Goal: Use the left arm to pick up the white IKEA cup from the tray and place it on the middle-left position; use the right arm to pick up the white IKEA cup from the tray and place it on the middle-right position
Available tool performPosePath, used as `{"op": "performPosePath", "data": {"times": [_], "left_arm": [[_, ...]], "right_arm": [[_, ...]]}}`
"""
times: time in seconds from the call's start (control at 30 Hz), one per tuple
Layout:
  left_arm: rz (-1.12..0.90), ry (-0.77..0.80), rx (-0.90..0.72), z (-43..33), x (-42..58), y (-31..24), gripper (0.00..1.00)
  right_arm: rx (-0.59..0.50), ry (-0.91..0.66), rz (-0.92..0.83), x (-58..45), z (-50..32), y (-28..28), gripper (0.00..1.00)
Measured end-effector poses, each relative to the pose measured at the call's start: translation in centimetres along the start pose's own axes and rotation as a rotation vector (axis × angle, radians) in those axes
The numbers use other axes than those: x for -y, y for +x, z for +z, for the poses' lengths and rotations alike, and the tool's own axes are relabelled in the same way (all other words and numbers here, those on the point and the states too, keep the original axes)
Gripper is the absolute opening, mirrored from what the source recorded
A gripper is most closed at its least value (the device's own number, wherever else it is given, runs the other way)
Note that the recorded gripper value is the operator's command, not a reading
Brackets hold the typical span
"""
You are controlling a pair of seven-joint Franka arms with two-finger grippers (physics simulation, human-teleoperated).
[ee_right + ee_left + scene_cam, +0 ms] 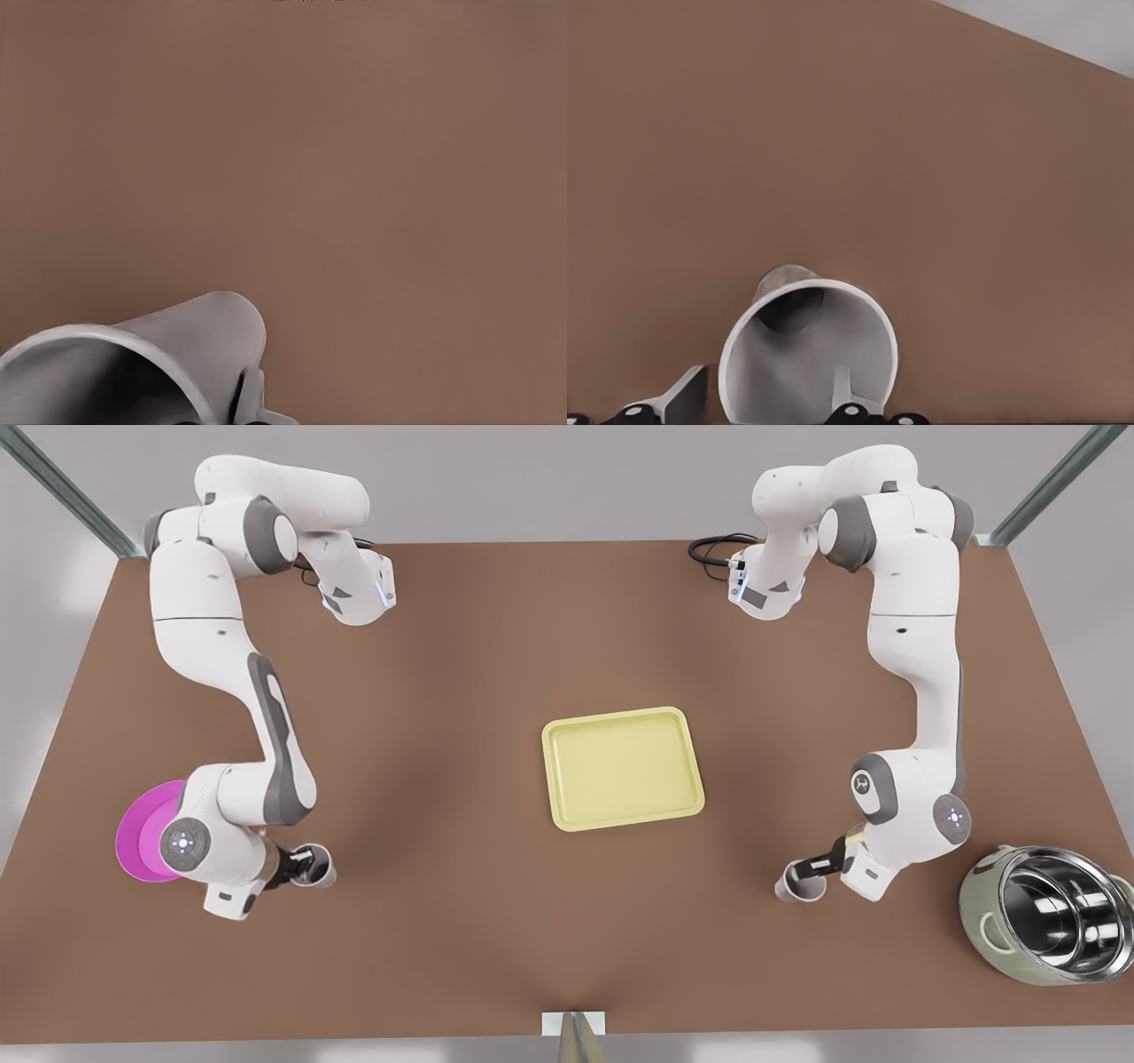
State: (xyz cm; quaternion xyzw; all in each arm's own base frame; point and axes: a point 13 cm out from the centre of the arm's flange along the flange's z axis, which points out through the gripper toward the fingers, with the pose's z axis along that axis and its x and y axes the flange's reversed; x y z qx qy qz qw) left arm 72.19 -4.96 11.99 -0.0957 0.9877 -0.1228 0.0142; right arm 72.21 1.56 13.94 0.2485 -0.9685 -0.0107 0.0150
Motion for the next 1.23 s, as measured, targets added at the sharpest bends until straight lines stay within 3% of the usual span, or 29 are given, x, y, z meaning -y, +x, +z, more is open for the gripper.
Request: {"op": "performPosePath", "data": {"times": [0.33,0.4,0.43,0.47,0.63,0.7,0.77,0.8,0.93,1.03,1.1,1.17,1.23], "left_arm": [[0.07,-0.038,0.004,-0.9,-0.4,-0.5,1.0],[0.077,-0.039,0.008,-1.1,-0.2,-0.7,1.0],[0.079,-0.039,0.009,-1.2,-0.2,-0.8,1.0],[0.081,-0.039,0.01,-1.2,-0.2,-0.9,1.0],[0.106,-0.05,0.035,-4.2,0.2,-1.4,1.0],[0.174,-0.077,0.111,-16.7,2.5,-1.1,1.0],[0.235,-0.115,0.163,-28.7,4.2,4.6,1.0],[0.257,-0.133,0.166,-30.9,4.8,6.0,1.0],[0.304,-0.179,0.091,-31.8,6.9,7.4,1.0],[0.292,-0.195,0.032,-30.9,6.2,8.3,1.0],[0.284,-0.202,0.002,-30.3,5.7,8.7,1.0],[0.28,-0.206,-0.019,-29.9,5.5,9.1,1.0],[0.277,-0.208,-0.031,-29.8,5.4,9.4,1.0]], "right_arm": [[-0.001,0.037,-0.169,0.0,3.0,-0.8,0.0],[-0.002,0.048,-0.188,0.3,3.0,-0.8,0.58],[-0.003,0.055,-0.194,0.5,3.0,-0.8,0.7],[-0.003,0.064,-0.199,0.7,2.9,-0.9,0.74],[0.006,0.08,-0.213,0.7,2.5,-1.3,0.82],[0.013,0.08,-0.216,0.7,2.0,-1.5,0.91],[0.038,0.078,-0.213,0.6,-0.1,-2.0,0.94],[0.051,0.072,-0.211,0.3,-1.6,-2.2,0.96],[0.074,0.021,-0.199,-1.7,-6.9,-2.0,1.0],[0.162,0.01,-0.229,-6.6,-21.1,-3.5,1.0],[0.167,-0.011,-0.235,-11.7,-29.8,-1.2,0.95],[0.015,-0.047,-0.219,-18.2,-27.4,7.5,1.0],[-0.058,-0.057,-0.213,-24.0,-23.8,13.4,1.0]]}}
